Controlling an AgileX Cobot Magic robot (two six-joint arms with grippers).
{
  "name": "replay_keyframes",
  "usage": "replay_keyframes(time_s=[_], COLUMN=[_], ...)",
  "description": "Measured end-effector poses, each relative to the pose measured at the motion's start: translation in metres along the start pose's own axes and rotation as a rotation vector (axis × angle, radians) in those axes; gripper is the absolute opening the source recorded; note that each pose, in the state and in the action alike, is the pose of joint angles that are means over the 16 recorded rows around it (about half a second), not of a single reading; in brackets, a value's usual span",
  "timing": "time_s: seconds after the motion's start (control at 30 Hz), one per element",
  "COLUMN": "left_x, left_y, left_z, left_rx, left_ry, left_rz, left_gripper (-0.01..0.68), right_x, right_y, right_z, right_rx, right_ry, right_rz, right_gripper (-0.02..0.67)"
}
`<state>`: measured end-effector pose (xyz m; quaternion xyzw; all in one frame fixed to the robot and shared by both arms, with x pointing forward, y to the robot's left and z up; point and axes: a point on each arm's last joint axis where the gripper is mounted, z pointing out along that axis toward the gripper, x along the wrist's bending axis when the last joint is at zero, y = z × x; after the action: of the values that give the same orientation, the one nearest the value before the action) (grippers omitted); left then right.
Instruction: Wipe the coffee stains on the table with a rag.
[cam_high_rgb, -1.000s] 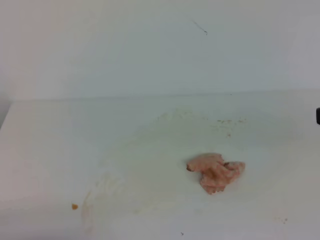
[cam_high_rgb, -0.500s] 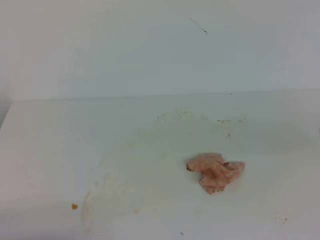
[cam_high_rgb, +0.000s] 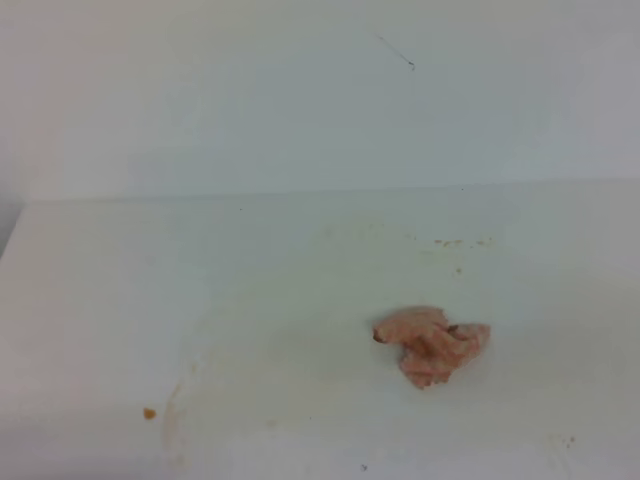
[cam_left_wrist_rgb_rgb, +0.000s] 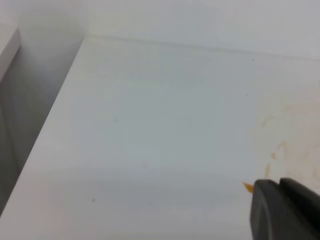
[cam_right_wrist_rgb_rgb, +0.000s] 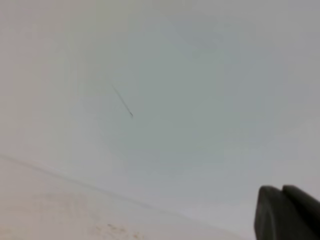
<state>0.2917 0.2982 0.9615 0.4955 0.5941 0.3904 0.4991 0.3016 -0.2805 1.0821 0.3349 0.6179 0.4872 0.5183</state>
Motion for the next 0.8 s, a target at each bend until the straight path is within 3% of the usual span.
replay_keyframes(time_s=[0.17, 0.37, 0.8], left_x=[0.0, 0.0, 0.0], left_y=[0.0, 0.0, -0.001], left_z=[0.0, 0.0, 0.0], left_rx=[-0.002, -0.001, -0.003], left_ry=[0.0, 0.0, 0.0], left_rz=[0.0, 0.0, 0.0], left_gripper=[-0.002, -0.001, -0.002], right_x=[0.014, 0.028, 0.036], right_y=[-0.052, -0.096, -0.112], right_z=[-0.01, -0.012, -0.013], right_rx=[-0.008, 0.069, 0.185], right_ry=[-0.066, -0.06, -0.013], right_rz=[0.031, 0.071, 0.172], right_gripper=[0.003, 0.003, 0.003])
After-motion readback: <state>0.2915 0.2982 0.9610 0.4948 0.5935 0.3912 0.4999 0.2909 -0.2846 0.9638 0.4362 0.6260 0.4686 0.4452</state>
